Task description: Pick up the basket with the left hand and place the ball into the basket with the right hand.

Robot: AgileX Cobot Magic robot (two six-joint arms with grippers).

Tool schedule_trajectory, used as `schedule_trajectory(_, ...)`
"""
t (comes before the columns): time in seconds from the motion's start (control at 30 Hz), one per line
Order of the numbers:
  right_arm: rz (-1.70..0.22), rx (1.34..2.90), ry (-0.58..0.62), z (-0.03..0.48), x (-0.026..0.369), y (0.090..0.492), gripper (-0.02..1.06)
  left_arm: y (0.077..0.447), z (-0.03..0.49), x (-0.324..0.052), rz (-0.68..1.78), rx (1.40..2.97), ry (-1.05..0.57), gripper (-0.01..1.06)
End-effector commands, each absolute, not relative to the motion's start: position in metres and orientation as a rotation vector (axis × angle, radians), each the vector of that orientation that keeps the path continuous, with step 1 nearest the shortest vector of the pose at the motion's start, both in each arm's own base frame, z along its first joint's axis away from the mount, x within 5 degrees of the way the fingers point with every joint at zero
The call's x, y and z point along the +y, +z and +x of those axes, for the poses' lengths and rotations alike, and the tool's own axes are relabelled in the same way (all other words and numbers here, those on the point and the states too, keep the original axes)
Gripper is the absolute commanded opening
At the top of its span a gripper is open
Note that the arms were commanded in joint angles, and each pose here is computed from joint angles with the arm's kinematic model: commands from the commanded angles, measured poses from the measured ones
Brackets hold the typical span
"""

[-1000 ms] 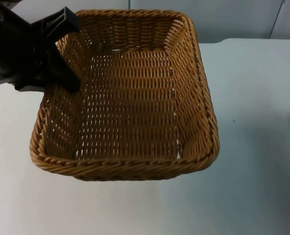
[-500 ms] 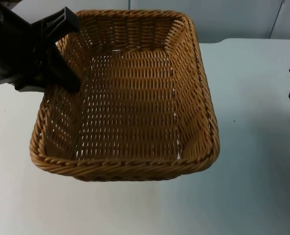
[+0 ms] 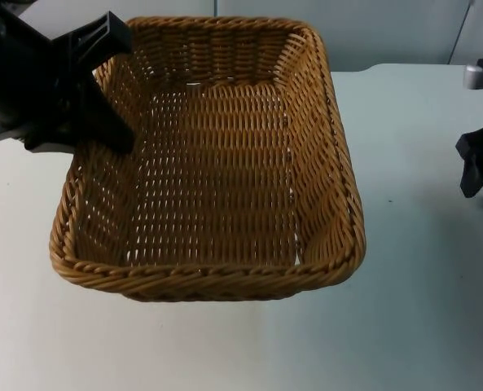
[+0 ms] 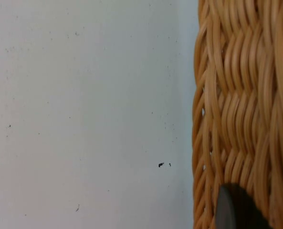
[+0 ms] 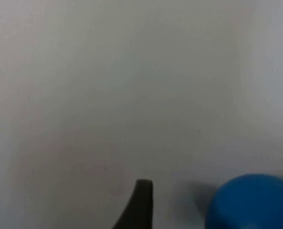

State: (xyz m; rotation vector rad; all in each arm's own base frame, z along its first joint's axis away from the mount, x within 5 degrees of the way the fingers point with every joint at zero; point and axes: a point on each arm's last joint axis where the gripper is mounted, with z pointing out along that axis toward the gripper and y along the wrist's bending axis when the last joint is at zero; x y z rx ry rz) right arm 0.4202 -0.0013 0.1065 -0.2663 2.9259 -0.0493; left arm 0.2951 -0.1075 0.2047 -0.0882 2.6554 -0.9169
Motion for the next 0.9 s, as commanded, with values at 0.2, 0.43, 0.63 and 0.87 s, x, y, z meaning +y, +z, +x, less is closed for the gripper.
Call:
schedule_trajectory(0.2, -0.251, 2.910, -0.049, 0.423, -0.003, 0.105, 0.49, 0.211, 0.294, -0.109, -0.102, 2.630, -0.946, 0.00)
schedule_trajectory(0.43, -0.237, 2.911, -0.047, 0.423, -0.003, 0.105, 0.11, 0.211, 0.295, -0.109, -0.103, 2.629, -0.944, 0.00)
schedule_trajectory(0.63, -0.185, 2.914, -0.044, 0.423, -0.003, 0.108, 0.00, 0.211, 0.295, -0.109, -0.103, 2.629, -0.944, 0.00)
schedule_trajectory(0.87, -0.170, 2.822, -0.045, 0.422, -0.002, 0.180, 0.00, 0.211, 0.295, -0.109, -0.103, 2.629, -0.944, 0.00)
